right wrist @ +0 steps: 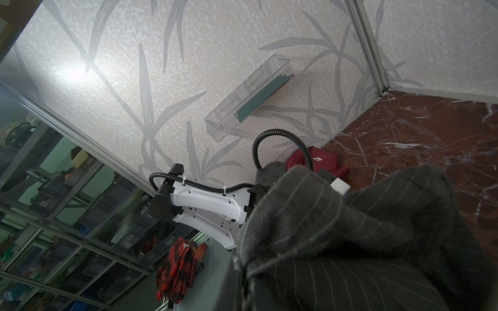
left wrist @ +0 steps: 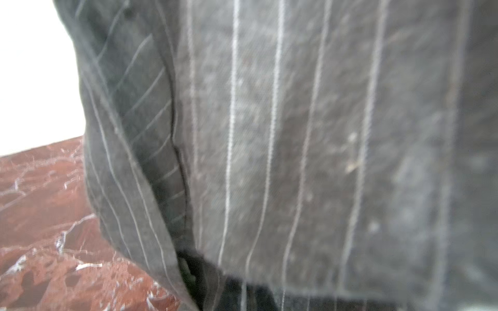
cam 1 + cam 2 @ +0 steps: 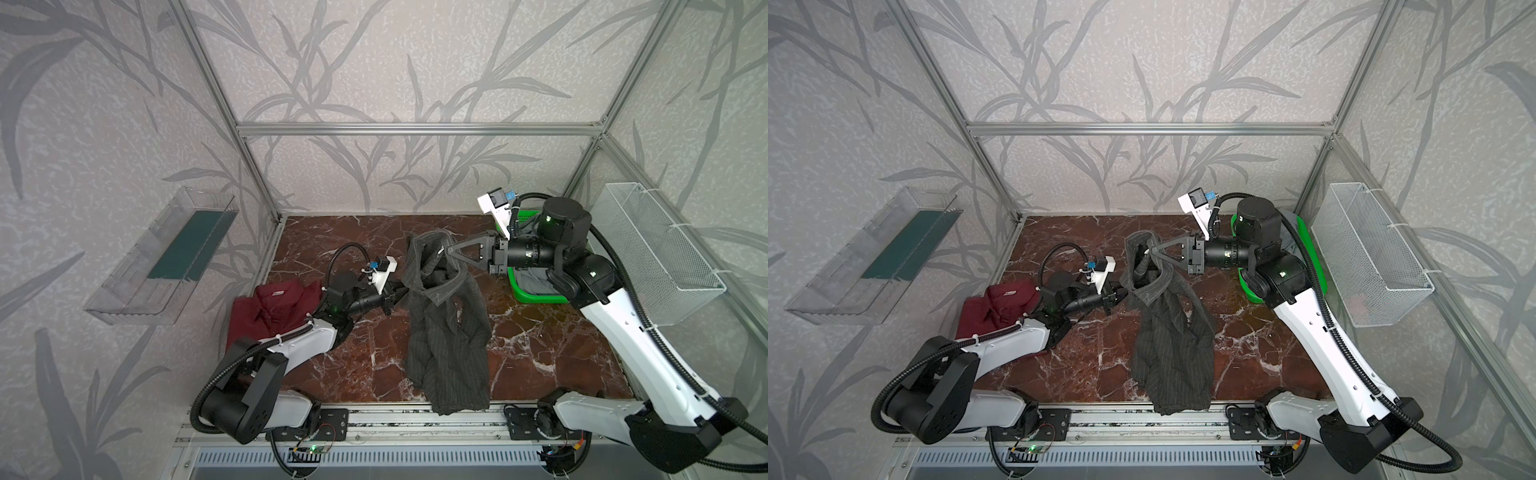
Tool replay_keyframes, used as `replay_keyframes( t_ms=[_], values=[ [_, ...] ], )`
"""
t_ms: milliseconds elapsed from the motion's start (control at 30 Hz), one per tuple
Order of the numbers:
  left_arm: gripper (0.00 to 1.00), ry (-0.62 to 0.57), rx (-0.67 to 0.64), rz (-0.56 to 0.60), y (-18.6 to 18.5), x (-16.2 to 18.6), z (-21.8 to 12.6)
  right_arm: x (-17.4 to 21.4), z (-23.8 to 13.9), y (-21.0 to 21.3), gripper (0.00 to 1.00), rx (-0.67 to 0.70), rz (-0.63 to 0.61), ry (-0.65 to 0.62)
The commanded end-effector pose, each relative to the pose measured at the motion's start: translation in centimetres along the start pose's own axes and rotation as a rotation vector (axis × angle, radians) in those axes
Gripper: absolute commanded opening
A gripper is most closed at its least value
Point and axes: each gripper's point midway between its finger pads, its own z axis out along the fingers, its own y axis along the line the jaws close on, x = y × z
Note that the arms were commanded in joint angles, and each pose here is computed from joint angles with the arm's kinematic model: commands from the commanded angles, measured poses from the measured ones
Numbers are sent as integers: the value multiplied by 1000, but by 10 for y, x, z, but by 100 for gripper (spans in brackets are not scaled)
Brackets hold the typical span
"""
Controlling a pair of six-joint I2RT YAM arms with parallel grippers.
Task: Fold and stack the long sleeve shirts
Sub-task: 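Grasp the hanging shirt with the left gripper while the right gripper holds it up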
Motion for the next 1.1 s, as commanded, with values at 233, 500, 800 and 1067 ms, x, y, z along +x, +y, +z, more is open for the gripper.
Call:
replay_keyframes(
  t_ms=[233, 500, 800, 1067],
  values=[
    [67, 261, -115, 457, -33, 26, -45, -15, -17, 13, 0, -46, -34, -76],
    [72, 269, -177, 575, -15, 12, -34, -10, -16, 19, 0, -94, -16, -54],
    [74, 51, -238, 567, -14, -32, -25, -1, -13, 23, 0, -113, -28, -31],
    [73, -74, -121, 520, -51, -60, -16, 3, -10, 20, 0, -115, -14, -16]
  ],
)
